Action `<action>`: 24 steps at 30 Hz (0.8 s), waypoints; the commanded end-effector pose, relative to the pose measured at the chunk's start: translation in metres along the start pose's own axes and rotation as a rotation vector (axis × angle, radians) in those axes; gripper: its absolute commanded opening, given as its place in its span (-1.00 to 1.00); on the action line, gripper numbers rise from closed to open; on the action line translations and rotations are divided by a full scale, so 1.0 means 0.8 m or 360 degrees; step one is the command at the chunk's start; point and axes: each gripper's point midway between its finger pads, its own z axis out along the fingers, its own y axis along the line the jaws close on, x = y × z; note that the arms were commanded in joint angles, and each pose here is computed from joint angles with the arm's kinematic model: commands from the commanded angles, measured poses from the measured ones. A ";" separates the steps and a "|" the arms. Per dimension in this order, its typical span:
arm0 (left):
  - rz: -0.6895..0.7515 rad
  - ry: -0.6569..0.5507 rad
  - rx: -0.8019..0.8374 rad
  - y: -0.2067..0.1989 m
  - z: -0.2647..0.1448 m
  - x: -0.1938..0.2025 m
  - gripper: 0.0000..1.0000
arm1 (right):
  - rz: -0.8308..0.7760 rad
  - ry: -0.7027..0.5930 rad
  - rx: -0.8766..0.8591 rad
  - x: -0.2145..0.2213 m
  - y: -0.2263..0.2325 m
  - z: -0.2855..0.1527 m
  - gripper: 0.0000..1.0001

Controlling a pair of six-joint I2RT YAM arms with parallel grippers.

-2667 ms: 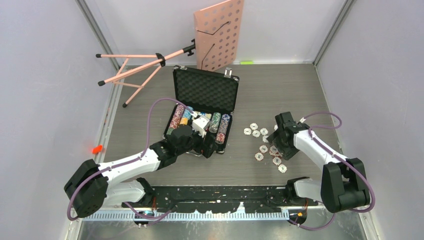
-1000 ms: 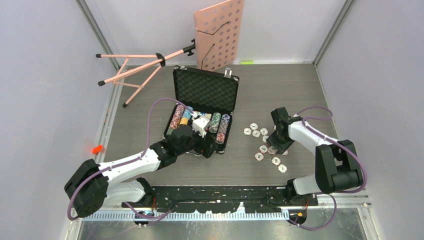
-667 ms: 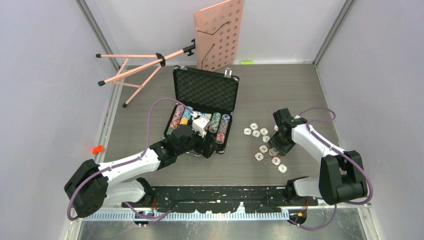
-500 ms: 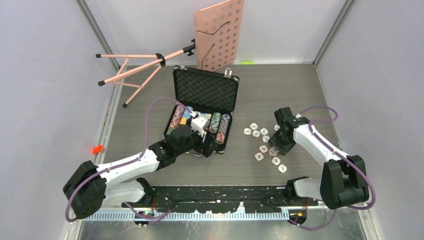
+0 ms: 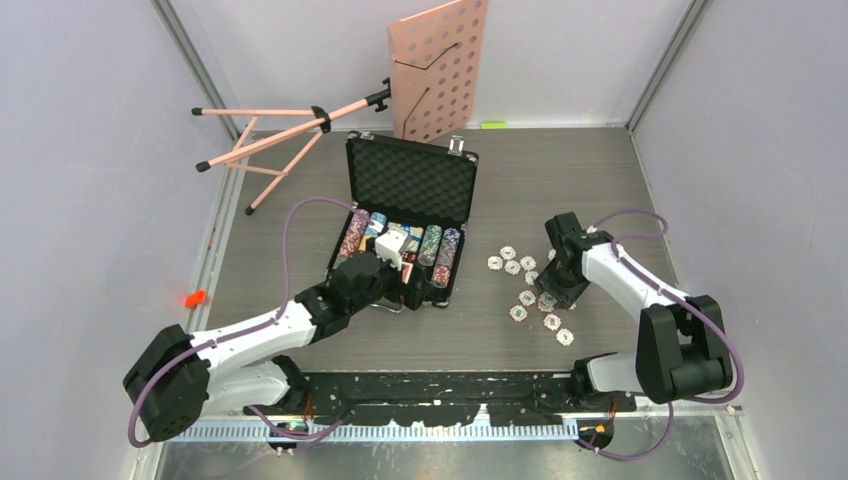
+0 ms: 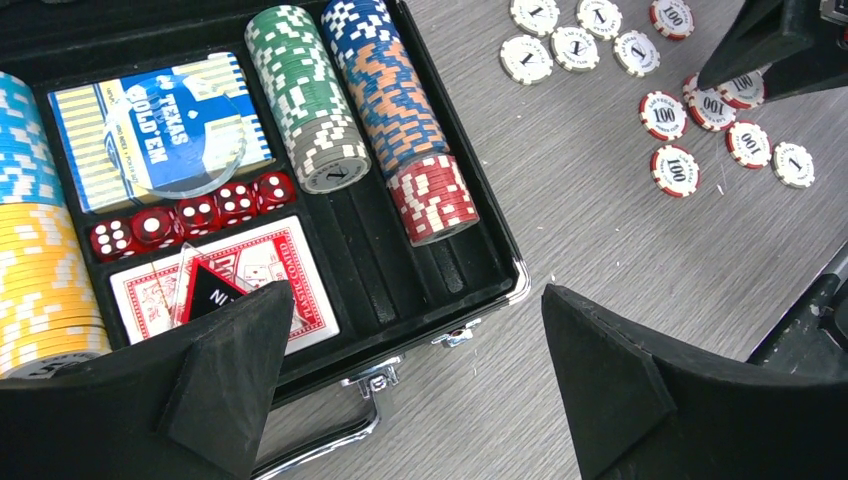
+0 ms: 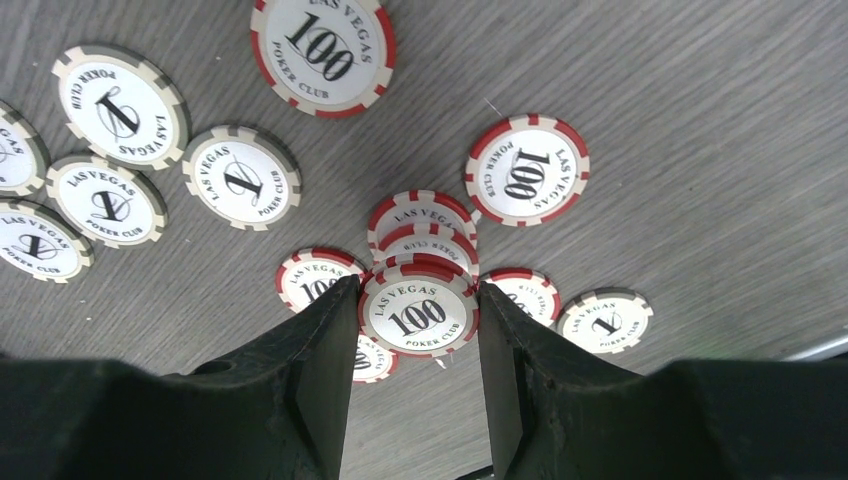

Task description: Pack up texas hold em set

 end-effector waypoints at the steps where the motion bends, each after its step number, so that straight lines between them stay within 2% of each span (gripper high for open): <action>1: -0.0001 -0.0086 0.0072 -0.011 0.005 -0.016 0.97 | -0.0015 -0.0074 -0.0047 -0.014 0.014 0.006 -0.42; 10: 0.0010 -0.0088 0.0074 -0.011 0.003 -0.017 0.97 | -0.0075 -0.0084 0.0063 -0.018 0.005 0.025 -0.28; 12: 0.0012 -0.0087 0.0071 -0.010 0.003 -0.016 0.97 | -0.0081 -0.0082 0.0062 -0.015 0.003 0.027 -0.14; 13: 0.0013 -0.0091 0.0070 -0.010 0.002 -0.017 0.97 | -0.0089 -0.0077 0.0064 -0.014 0.002 0.028 0.06; 15: 0.0013 -0.0088 0.0068 -0.010 0.002 -0.017 0.97 | -0.0105 -0.0071 0.0046 -0.013 0.003 0.026 0.30; 24: 0.0011 -0.0098 0.0081 -0.012 0.000 -0.018 0.97 | -0.0259 -0.0135 -0.0073 -0.025 0.009 -0.009 0.44</action>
